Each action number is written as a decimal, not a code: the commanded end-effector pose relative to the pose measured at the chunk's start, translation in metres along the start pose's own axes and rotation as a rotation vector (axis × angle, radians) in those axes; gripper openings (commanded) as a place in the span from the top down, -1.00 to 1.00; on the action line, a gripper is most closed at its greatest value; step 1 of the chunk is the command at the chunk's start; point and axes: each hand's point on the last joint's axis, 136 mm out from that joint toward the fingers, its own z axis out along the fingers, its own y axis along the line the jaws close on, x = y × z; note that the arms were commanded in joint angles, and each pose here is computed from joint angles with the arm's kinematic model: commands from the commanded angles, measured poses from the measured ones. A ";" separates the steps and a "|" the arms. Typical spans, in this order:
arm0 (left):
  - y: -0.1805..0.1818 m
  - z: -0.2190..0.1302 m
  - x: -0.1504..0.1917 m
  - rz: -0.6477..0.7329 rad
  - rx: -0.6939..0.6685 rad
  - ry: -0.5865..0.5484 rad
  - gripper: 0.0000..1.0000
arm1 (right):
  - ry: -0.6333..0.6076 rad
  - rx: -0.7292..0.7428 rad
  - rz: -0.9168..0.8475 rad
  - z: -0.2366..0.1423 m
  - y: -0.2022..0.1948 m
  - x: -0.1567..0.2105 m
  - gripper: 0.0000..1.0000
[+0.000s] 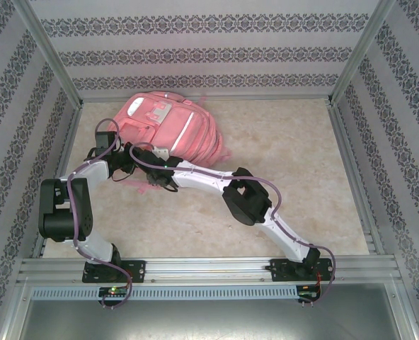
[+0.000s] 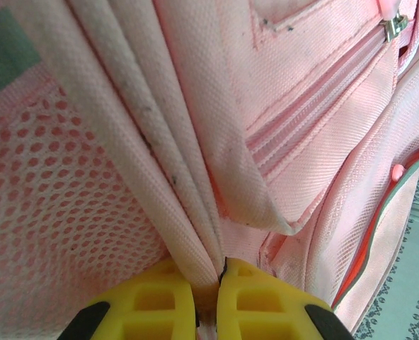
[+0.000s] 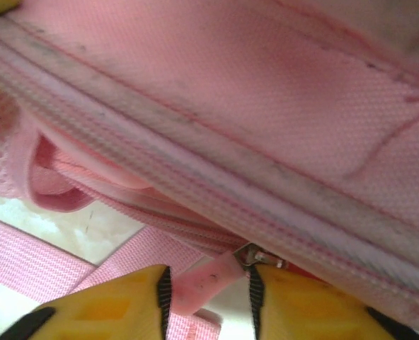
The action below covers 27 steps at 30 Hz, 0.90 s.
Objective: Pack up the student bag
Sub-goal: Zip the student bag at the top-left of the table.
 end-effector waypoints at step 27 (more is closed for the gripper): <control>-0.012 -0.006 -0.004 0.024 0.038 -0.017 0.80 | 0.078 0.177 0.009 0.039 -0.050 0.031 0.44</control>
